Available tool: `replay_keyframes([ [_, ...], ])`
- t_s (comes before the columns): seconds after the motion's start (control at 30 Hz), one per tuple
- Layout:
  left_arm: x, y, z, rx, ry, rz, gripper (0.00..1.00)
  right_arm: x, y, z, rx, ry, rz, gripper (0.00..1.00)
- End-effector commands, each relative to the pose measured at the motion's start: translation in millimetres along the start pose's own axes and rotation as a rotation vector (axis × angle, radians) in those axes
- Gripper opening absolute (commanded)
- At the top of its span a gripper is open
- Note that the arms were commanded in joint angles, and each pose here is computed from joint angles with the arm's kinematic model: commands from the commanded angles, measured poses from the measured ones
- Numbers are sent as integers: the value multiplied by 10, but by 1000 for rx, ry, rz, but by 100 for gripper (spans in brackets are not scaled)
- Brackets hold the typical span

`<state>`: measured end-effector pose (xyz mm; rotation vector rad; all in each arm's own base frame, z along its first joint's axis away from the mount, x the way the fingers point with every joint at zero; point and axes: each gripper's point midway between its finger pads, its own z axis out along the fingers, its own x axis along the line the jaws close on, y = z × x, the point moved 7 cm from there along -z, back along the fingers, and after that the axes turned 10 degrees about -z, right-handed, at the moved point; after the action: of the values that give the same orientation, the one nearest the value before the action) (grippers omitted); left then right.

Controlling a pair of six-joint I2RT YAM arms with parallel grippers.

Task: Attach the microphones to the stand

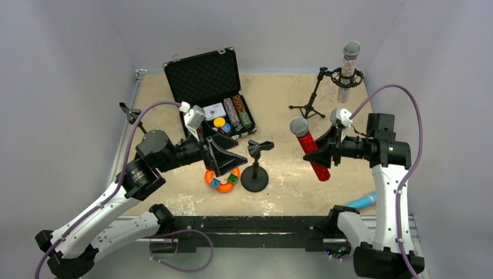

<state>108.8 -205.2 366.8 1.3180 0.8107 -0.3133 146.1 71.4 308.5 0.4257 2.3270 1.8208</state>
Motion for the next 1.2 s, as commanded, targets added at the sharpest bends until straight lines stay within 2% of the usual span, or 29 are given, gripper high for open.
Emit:
replay_keyframes([
  [0.0, -172, 180, 11, -77, -71, 38, 99, 36, 138, 25, -61, 36, -18, 0],
  [0.27, -240, 394, 253, -165, -133, 21, 99, 33, 291, 78, -80, 74, -19, 0],
  [0.5, -302, 458, 605, -177, -180, 23, 99, -26, 367, 138, -90, 98, 21, 0],
  [0.7, -273, 436, 937, -187, -147, 34, 98, -50, 479, 158, -114, 141, 49, 0],
  [0.87, -200, 445, 1208, -193, -103, 9, 89, -35, 534, 168, -123, 161, 47, 0],
  [1.17, -240, 355, 1603, -130, -102, -39, 83, -9, 513, 183, -125, 172, 42, 0],
])
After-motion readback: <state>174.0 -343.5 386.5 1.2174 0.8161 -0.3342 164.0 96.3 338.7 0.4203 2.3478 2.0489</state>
